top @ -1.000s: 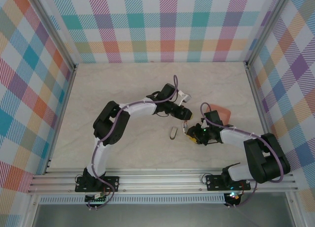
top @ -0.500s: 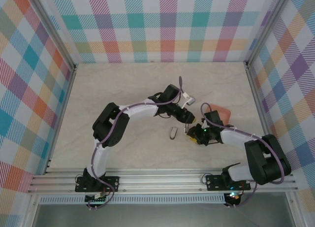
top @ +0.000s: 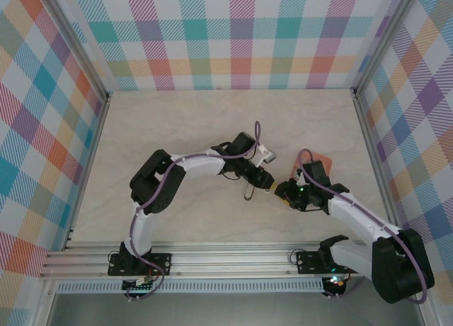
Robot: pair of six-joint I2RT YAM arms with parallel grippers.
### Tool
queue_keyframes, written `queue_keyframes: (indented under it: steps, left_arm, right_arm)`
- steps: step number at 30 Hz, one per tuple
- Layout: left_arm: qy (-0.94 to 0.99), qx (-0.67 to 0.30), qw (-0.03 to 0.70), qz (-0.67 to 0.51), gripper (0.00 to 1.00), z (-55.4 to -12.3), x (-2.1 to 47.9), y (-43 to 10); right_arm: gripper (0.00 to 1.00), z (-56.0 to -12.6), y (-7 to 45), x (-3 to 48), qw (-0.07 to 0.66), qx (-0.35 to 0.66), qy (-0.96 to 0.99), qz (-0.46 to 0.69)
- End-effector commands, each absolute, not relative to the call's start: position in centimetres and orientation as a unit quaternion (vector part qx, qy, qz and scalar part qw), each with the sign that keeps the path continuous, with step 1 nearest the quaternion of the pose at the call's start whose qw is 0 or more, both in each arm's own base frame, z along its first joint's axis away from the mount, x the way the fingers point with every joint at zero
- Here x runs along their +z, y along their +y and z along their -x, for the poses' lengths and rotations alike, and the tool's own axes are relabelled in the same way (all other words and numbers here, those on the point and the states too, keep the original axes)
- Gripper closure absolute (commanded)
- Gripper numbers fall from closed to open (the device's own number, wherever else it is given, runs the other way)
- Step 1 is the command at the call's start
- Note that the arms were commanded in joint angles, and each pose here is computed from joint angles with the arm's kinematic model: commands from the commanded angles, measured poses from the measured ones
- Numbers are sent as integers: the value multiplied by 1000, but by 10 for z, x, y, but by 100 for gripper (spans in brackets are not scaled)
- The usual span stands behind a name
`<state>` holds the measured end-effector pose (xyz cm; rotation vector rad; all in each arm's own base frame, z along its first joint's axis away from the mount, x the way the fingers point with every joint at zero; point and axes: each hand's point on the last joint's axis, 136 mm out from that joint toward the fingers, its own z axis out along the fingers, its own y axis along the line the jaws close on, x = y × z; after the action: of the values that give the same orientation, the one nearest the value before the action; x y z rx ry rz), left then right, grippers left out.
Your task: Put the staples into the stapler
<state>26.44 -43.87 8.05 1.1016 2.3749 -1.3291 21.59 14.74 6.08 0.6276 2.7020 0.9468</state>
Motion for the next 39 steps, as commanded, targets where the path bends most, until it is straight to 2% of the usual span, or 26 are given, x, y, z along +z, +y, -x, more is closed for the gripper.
queue_keyframes:
  steps: [1, 10, 17, 28, 39]
  left_arm:
    - [813, -443, 116, -361, 56, -258, 93, -438]
    - [842, -411, 170, -306, 53, -278, 105, -416]
    - [860, -391, 196, -263, 53, -293, 104, -389]
    - [879, -376, 194, -221, 53, -304, 86, -360]
    - [878, -377, 195, -221, 53, -305, 86, -356]
  right_arm:
    - [67, -211, 141, 62, 102, 306, 922, -216]
    - [66, -229, 152, 78, 106, 322, 919, -202]
    - [60, -247, 160, 84, 106, 328, 918, -196]
    - [60, -261, 169, 85, 99, 337, 917, -187]
    - [62, -265, 175, 74, 83, 340, 919, -180]
